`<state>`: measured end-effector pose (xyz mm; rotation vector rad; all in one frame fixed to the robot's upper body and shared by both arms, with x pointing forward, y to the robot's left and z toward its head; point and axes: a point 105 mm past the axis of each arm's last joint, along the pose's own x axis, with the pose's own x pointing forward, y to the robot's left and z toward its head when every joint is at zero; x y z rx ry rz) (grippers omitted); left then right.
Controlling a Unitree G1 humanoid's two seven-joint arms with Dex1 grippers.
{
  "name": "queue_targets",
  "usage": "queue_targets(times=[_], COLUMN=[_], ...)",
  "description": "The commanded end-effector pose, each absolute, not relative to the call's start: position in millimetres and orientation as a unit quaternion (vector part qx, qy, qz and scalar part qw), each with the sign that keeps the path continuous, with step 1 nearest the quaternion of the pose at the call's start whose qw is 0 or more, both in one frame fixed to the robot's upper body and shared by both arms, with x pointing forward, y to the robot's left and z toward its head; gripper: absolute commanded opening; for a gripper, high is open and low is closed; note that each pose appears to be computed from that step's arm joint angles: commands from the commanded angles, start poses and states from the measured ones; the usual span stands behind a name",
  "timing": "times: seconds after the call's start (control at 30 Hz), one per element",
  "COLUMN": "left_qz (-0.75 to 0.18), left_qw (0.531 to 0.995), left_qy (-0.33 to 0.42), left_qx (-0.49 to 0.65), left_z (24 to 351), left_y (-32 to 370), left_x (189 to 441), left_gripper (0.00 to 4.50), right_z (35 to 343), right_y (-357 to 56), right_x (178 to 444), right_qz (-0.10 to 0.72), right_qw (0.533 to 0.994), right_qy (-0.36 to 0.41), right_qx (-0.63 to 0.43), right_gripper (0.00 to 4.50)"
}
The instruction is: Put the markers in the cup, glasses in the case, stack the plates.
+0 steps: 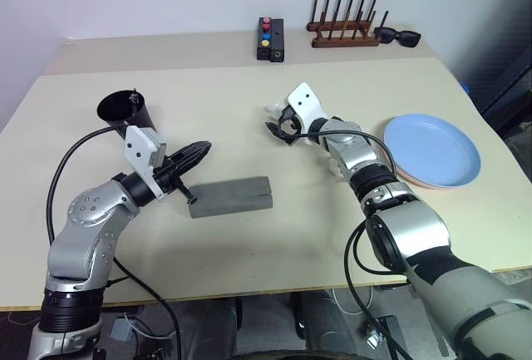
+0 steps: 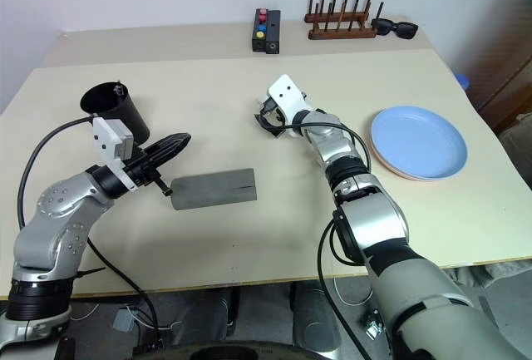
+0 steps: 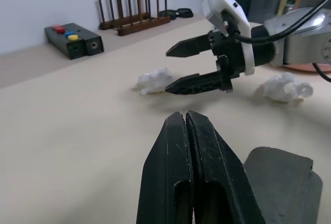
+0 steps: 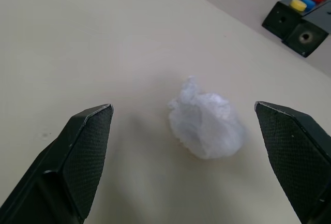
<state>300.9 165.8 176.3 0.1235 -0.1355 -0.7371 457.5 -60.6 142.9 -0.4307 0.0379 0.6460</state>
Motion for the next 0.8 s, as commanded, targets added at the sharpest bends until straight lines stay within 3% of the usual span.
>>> queue_targets(times=[0.03, 0.13, 0.33, 0.8], left_qz=[-0.352, -0.347, -0.342, -0.347], left_qw=[0.929, 0.931, 0.933, 0.932], left_qy=[-0.089, -0.089, -0.087, -0.081], left_qx=[0.069, 0.069, 0.069, 0.065], left_z=[189, 189, 188, 184], left_y=[168, 169, 171, 169], left_x=[296, 295, 293, 297], left_gripper=[0.00, 0.00, 0.00, 0.00], right_z=[157, 153, 151, 155], right_y=[-52, -52, -54, -72], right_x=[461, 461, 461, 460], right_qz=[0.310, 0.305, 0.295, 0.286], right_qw=[0.926, 0.927, 0.932, 0.935], right_qy=[-0.006, 0.001, -0.001, -0.029], right_qx=[-0.217, -0.217, -0.212, -0.206], right_gripper=[4.49, 3.15, 0.07, 0.07])
